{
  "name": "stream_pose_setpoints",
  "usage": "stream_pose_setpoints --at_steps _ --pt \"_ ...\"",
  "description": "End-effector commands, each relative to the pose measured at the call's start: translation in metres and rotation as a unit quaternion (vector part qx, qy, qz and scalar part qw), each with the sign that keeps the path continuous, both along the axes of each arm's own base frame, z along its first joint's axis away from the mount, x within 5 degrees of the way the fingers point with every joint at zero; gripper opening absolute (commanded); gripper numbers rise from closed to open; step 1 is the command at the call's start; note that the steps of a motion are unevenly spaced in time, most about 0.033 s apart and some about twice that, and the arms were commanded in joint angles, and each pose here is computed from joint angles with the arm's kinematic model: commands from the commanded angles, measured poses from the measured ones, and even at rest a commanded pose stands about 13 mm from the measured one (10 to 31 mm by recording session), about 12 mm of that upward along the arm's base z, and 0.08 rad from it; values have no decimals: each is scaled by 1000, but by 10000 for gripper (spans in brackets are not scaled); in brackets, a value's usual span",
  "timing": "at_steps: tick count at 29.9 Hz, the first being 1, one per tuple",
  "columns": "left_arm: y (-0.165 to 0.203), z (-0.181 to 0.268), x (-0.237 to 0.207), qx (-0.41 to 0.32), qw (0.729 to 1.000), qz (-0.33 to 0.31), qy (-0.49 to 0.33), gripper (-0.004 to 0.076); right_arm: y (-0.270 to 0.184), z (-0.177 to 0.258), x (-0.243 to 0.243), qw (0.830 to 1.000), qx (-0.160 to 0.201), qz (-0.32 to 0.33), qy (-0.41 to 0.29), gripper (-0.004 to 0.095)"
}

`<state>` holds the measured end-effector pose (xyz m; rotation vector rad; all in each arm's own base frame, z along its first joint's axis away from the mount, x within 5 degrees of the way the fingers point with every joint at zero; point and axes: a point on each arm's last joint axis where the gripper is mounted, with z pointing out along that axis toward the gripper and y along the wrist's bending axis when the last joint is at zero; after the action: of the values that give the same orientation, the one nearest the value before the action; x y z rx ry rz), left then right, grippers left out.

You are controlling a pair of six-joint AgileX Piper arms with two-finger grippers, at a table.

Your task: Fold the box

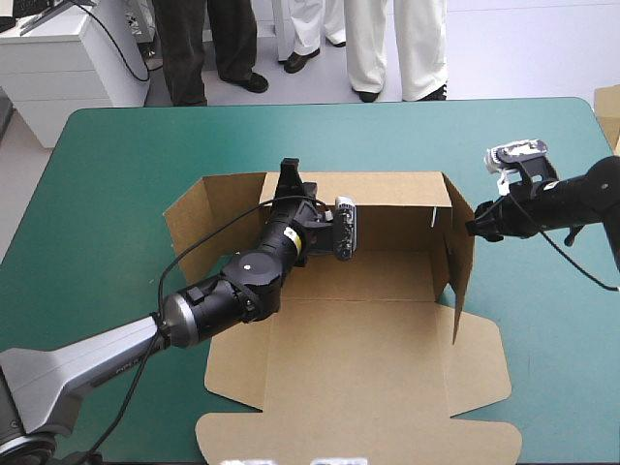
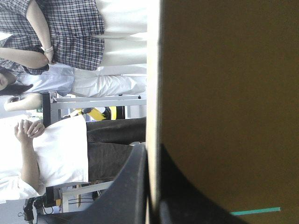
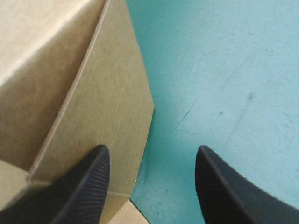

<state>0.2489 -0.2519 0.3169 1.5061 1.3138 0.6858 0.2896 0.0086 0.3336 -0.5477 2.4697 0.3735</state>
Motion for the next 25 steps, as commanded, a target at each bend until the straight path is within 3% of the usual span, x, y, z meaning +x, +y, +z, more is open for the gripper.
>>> stream_pose_setpoints --at_steps 1,9,13,18,21,25 --pt "8 26 -4 -23 999 12 -33 -32 5 10 -13 998 12 26 -54 505" --pt "7 26 -4 -30 999 11 -31 -32 16 4 -37 989 21 104 -100 513" --pt "7 26 -4 -31 999 8 -30 -32 20 -2 -39 984 27 134 -112 611" --pt "6 26 -4 -31 999 7 -30 -32 20 -6 -31 981 34 134 -133 727" --pt "6 27 -4 -26 999 5 -36 -32 25 -4 -28 977 53 142 -150 729" --pt "6 28 -4 -17 999 1 -49 -32 36 -5 -25 973 33 153 -168 729"
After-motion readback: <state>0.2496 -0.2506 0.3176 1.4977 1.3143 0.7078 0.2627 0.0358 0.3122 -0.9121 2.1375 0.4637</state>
